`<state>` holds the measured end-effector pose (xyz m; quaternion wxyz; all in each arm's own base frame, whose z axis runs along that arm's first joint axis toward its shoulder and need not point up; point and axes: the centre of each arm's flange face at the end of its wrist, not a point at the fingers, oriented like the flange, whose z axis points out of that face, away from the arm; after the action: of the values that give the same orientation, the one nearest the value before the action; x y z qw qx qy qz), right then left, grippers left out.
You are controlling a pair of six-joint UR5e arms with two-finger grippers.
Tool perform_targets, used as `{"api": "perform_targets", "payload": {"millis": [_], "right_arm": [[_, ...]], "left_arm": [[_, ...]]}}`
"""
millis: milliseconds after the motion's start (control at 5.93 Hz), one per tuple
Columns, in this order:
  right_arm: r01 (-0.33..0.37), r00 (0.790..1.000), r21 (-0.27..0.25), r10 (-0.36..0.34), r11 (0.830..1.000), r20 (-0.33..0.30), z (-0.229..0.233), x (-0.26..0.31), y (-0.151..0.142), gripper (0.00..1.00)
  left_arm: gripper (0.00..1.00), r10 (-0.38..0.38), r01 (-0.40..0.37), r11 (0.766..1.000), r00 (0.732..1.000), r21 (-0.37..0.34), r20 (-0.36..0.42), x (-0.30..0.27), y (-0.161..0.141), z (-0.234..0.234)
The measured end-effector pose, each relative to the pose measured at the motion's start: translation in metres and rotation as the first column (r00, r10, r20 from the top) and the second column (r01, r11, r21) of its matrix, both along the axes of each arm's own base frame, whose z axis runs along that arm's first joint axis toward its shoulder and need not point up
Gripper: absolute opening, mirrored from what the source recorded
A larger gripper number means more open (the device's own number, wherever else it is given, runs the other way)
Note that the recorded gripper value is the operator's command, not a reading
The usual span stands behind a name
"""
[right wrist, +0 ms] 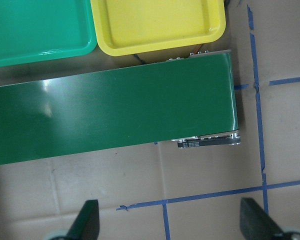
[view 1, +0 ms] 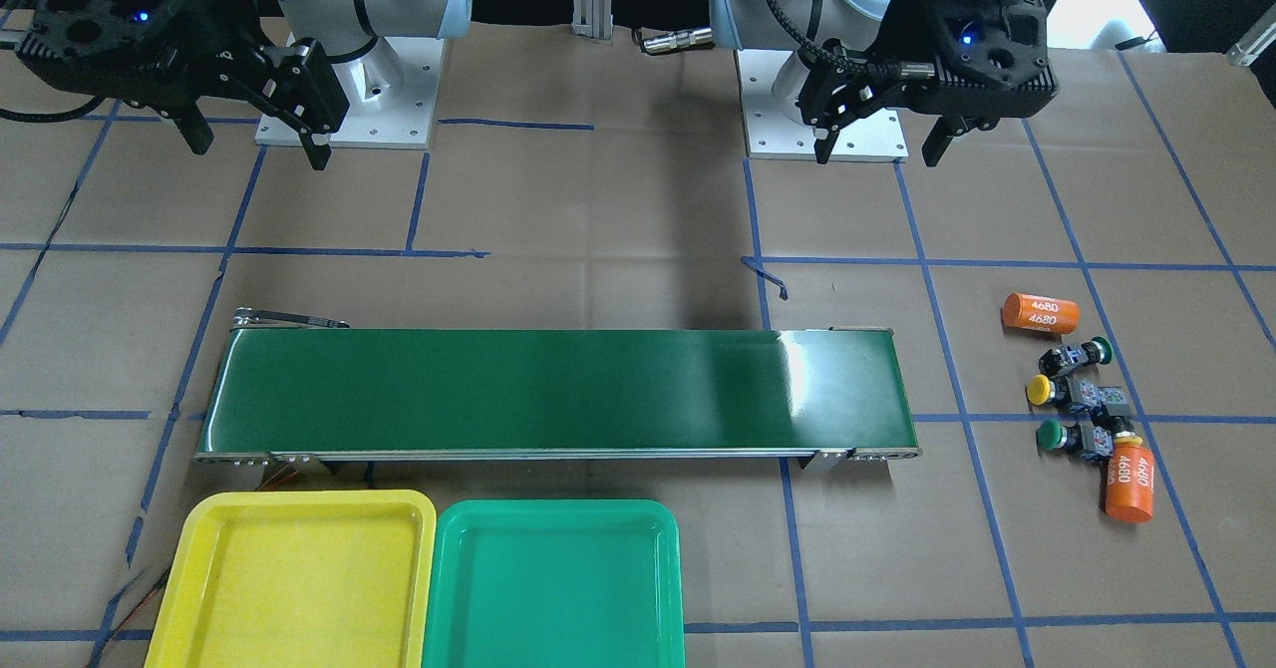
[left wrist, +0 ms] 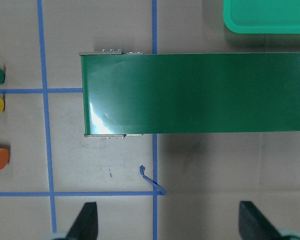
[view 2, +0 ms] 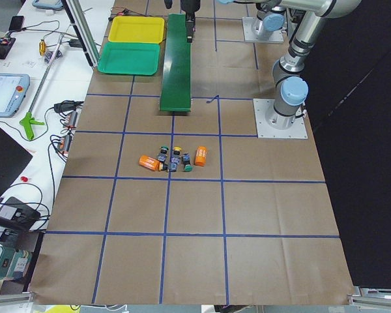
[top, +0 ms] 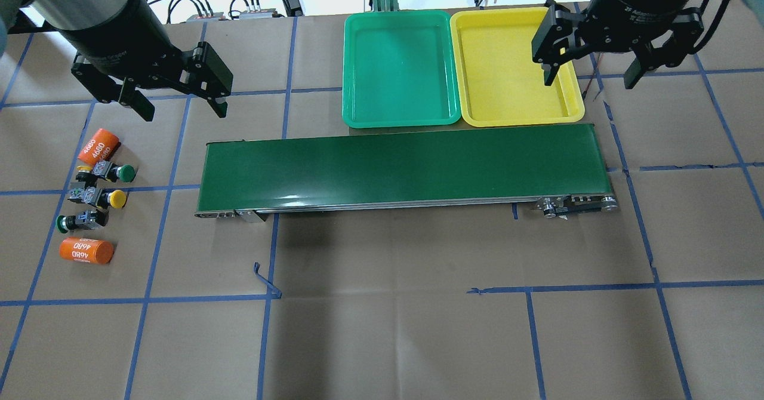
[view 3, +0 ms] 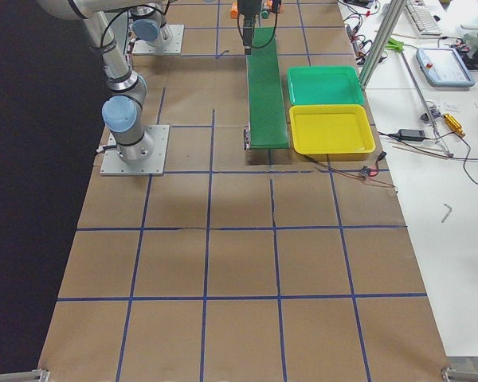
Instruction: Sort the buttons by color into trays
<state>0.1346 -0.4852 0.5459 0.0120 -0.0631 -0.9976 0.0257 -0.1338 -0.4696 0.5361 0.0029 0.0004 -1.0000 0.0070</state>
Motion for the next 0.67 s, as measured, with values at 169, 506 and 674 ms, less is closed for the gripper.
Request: {"api": "perform_targets", "payload": {"millis": [169, 506, 674], "right_arm": [[-0.001, 1.000, -0.004, 0.001, 1.000, 0.002, -0.001, 0.001, -0.006, 1.00], [0.001, 1.000, -0.028, 0.000, 1.000, 0.030, -0.008, 0.005, -0.020, 1.00], [0.003, 1.000, -0.022, -0.002, 1.000, 0.029, -0.012, 0.005, -0.022, 1.00]], "left_arm": [[0.99, -0.001, 0.001, 1.000, 1.000, 0.001, 0.000, -0.001, 0.000, 0.000], [0.99, -0.002, 0.002, 1.000, 1.000, 0.005, 0.000, -0.001, -0.001, -0.002], [0.99, -0.002, 0.002, 1.000, 1.000, 0.005, 0.000, 0.001, 0.000, -0.001]]}}
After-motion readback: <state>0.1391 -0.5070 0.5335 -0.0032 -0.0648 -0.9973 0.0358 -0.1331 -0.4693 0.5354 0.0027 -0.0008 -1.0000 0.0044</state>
